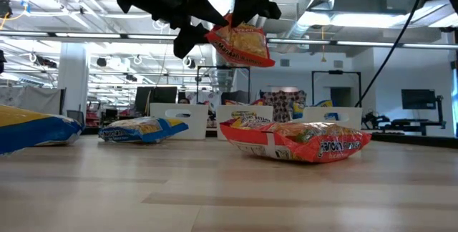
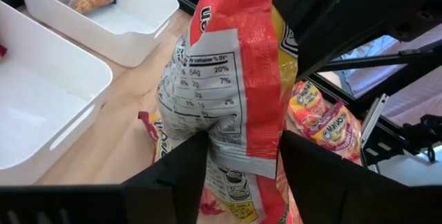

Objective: Sort Maruchan noodles
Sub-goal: Put the orange noodle pack into the left white bin

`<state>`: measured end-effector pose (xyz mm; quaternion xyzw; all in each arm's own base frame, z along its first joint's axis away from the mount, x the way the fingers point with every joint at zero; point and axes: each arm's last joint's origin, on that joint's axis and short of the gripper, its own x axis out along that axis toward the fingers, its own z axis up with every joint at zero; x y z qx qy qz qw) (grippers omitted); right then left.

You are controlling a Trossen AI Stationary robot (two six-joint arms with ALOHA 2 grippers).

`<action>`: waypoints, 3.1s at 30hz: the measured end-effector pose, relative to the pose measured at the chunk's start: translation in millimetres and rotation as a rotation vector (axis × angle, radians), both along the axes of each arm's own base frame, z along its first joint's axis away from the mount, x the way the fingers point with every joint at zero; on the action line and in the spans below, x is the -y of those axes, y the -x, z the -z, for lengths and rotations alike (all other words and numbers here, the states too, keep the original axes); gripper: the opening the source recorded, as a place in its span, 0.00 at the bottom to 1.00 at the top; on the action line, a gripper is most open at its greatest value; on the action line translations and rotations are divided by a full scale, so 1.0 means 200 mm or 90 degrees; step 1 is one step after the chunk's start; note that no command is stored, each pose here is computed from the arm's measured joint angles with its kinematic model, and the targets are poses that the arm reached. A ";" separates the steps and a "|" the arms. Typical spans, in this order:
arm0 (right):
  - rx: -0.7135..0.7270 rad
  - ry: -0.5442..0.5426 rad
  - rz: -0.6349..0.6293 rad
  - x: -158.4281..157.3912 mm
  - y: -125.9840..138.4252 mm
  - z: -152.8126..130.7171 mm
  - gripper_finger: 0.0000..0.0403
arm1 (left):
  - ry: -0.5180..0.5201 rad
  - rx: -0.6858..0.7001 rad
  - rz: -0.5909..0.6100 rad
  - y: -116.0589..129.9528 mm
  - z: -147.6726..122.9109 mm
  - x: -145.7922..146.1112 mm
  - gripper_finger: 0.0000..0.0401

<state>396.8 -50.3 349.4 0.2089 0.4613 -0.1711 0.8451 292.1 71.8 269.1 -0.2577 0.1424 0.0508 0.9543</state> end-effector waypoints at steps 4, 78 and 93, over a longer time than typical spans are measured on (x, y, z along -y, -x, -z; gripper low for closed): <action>0.000 -0.002 -0.001 0.00 0.00 0.00 0.02 | -0.011 0.001 0.001 0.00 0.00 0.00 0.30; 0.022 0.165 0.111 0.28 0.55 -0.43 0.33 | -0.013 -0.178 -0.407 0.43 0.41 -0.89 0.06; 0.021 0.163 0.103 0.27 0.55 -0.42 0.33 | 0.019 -0.181 -0.417 0.55 0.42 -0.97 0.31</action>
